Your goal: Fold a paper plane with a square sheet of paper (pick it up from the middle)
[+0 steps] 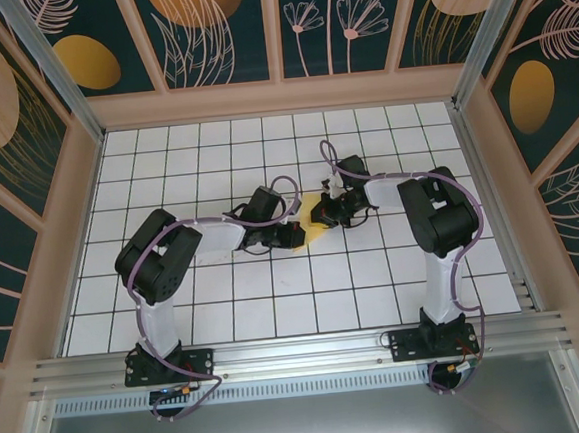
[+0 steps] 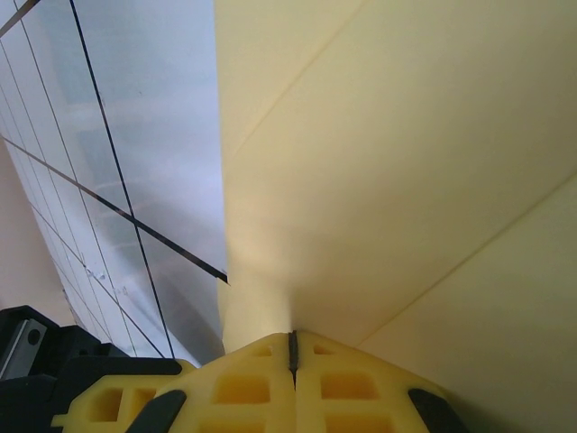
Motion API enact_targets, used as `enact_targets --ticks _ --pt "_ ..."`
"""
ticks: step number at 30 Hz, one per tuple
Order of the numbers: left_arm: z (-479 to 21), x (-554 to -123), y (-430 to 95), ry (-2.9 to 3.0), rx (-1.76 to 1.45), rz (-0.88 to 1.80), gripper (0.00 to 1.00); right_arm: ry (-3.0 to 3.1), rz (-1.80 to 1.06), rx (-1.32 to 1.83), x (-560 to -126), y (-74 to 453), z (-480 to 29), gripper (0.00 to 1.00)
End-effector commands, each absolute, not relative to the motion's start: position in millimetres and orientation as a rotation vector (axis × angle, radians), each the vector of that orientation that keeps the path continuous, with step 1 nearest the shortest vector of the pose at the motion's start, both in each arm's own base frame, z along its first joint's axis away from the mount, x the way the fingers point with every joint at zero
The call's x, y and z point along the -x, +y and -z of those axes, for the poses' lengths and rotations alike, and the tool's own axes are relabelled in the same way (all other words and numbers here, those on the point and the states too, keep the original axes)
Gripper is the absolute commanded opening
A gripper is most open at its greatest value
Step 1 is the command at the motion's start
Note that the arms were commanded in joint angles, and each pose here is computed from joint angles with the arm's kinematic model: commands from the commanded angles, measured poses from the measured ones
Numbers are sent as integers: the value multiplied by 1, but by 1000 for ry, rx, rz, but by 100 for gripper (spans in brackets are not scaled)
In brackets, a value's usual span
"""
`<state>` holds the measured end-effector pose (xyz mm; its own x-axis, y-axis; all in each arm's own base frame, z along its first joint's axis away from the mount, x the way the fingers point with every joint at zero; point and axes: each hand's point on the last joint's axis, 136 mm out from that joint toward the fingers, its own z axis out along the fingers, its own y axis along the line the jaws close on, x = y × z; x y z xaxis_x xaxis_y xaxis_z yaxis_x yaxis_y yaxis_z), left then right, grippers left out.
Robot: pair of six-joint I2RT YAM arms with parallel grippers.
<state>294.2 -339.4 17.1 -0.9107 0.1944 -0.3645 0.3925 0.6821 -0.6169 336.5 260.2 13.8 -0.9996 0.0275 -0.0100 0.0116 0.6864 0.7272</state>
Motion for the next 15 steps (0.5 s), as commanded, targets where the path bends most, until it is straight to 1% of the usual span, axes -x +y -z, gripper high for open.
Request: enact_targets --ticks 1,10,15 --pt "-6 -279 -327 2686 -466 1031 5 3042 -926 -152 -321 227 49 3" --pt "1 -261 -310 2748 -433 994 0 3049 -912 -151 -320 226 50 3" --pt "2 -251 -303 2771 -437 989 0 3049 -906 -150 -320 225 50 3"
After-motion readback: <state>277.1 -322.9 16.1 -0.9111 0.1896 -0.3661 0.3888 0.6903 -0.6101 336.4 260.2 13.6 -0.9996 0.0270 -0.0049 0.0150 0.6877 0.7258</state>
